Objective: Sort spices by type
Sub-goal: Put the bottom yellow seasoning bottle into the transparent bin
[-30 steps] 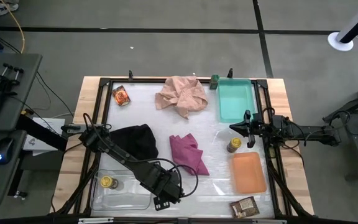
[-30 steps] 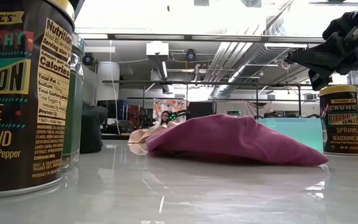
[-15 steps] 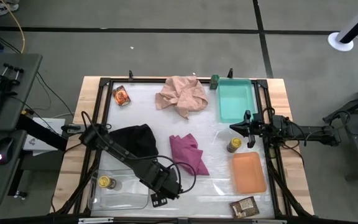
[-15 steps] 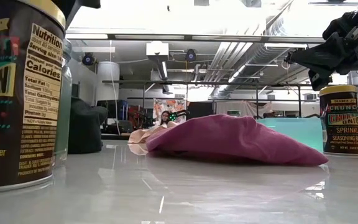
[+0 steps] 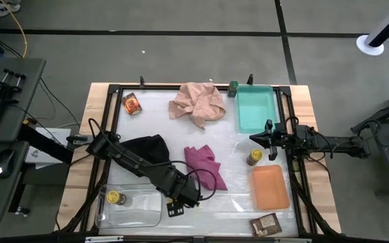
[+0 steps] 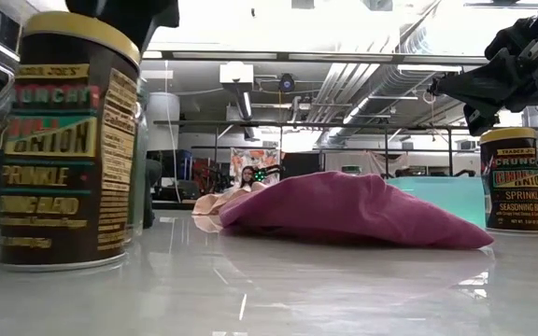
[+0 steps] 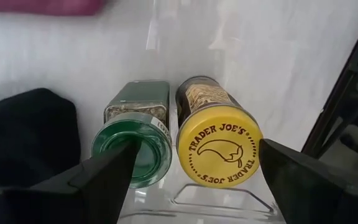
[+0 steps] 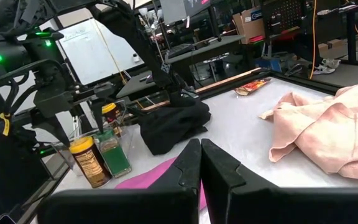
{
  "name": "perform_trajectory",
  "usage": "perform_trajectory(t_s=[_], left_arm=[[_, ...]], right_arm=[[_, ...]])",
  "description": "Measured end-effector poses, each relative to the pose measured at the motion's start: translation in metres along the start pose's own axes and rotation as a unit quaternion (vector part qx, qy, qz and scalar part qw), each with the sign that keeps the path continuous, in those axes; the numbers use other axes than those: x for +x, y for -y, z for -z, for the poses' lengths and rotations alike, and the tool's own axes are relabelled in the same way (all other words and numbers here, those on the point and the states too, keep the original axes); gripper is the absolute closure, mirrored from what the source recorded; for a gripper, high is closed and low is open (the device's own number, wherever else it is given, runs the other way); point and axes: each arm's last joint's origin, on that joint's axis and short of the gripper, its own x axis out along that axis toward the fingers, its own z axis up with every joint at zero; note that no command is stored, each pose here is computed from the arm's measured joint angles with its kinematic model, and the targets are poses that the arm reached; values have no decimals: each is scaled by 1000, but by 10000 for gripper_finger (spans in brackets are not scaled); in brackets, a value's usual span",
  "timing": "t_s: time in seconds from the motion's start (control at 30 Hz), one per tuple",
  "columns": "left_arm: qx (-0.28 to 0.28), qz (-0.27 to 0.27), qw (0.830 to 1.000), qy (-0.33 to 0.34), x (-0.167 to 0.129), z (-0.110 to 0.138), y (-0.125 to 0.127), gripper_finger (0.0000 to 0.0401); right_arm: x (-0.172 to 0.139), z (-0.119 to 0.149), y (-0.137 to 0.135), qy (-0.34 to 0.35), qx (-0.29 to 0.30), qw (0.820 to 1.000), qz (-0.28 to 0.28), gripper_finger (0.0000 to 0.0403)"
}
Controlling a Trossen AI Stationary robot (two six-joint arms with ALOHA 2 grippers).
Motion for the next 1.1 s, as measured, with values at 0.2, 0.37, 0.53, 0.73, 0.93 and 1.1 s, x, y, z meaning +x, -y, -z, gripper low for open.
perform_trajectory(t_s=[0.2,0.37,0.53,0.73,0.93,1.1], left_arm=[[2,-4,1000,1,0,-7,-10,74],[-1,-9,1000,1,-1,-13,-19,74],[-5,-14,1000,7,-6,-16,-27,74],[-26,-19,998,49,-31,-9,-35,74],[-41,0,995,88,-45,15,-8,74],[-20,26,994,100,-29,30,31,74]], right_arm=[[0,0,0,0,0,1000,0,402],[0,0,0,0,0,1000,0,402],[0,0,0,0,0,1000,0,402],[0,0,0,0,0,1000,0,402],[0,0,0,0,0,1000,0,402],[0,0,0,0,0,1000,0,402]])
